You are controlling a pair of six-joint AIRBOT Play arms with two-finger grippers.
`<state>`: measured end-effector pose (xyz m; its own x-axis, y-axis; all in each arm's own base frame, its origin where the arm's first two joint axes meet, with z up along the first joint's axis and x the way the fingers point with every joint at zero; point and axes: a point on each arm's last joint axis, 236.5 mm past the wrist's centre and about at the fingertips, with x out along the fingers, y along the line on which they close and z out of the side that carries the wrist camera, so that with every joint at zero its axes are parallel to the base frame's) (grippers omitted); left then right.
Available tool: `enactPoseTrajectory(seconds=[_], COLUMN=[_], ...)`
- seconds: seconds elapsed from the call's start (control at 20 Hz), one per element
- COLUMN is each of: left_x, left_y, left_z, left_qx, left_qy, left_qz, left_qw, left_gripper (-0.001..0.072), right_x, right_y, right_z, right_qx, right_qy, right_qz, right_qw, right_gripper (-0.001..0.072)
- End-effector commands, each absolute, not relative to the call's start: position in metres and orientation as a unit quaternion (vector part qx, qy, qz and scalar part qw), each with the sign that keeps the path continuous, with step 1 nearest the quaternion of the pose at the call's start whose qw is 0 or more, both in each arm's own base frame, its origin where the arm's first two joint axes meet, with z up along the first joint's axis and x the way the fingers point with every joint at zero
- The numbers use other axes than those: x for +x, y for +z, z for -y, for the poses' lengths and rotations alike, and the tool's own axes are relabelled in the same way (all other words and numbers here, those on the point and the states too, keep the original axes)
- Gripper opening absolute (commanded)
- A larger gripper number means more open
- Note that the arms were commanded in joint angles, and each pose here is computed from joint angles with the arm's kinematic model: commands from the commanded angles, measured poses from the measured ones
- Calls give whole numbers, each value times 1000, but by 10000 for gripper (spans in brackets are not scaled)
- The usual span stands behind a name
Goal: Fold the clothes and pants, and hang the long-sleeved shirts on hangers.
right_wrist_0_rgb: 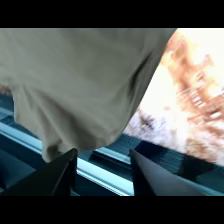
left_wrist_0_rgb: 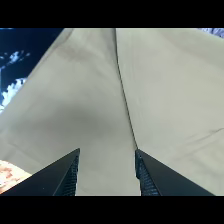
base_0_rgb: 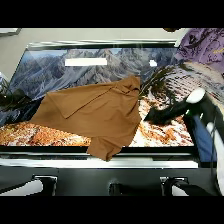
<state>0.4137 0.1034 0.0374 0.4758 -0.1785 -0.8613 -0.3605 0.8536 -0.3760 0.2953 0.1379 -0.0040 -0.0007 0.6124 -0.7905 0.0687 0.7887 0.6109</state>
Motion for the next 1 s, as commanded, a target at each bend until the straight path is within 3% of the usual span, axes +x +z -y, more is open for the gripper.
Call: enactPoseTrajectory(seconds=[0.0,0.55,0.65,0.7,0.75,0.8,0.85,0.95], left_x=[410,405,402,400,397,394,393,390], left_y=[37,35,34,33,32,31,31,31], left_z=[-102,-98,-96,-96,-94,-95,-98,-109], left_qx=[-265,-268,-269,-270,-278,-286,-294,-305], left_qy=[55,51,49,48,51,55,62,73], left_qz=[-510,-522,-528,-532,-537,-541,-539,-536], left_qw=[816,808,804,801,795,789,787,784], left_gripper=[407,407,409,463,564,567,568,568], right_x=[239,229,238,247,254,260,266,283], right_y=[-49,-104,-106,-105,-104,-100,-95,-81], right_z=[-181,-210,-208,-207,-208,-209,-210,-208], right_qx=[315,313,315,324,333,337,335,328], right_qy=[189,129,125,119,115,115,121,132], right_qz=[-668,-679,-666,-653,-643,-635,-629,-616], right_qw=[648,652,664,674,680,685,691,704], right_gripper=[449,423,335,309,295,210,38,23])
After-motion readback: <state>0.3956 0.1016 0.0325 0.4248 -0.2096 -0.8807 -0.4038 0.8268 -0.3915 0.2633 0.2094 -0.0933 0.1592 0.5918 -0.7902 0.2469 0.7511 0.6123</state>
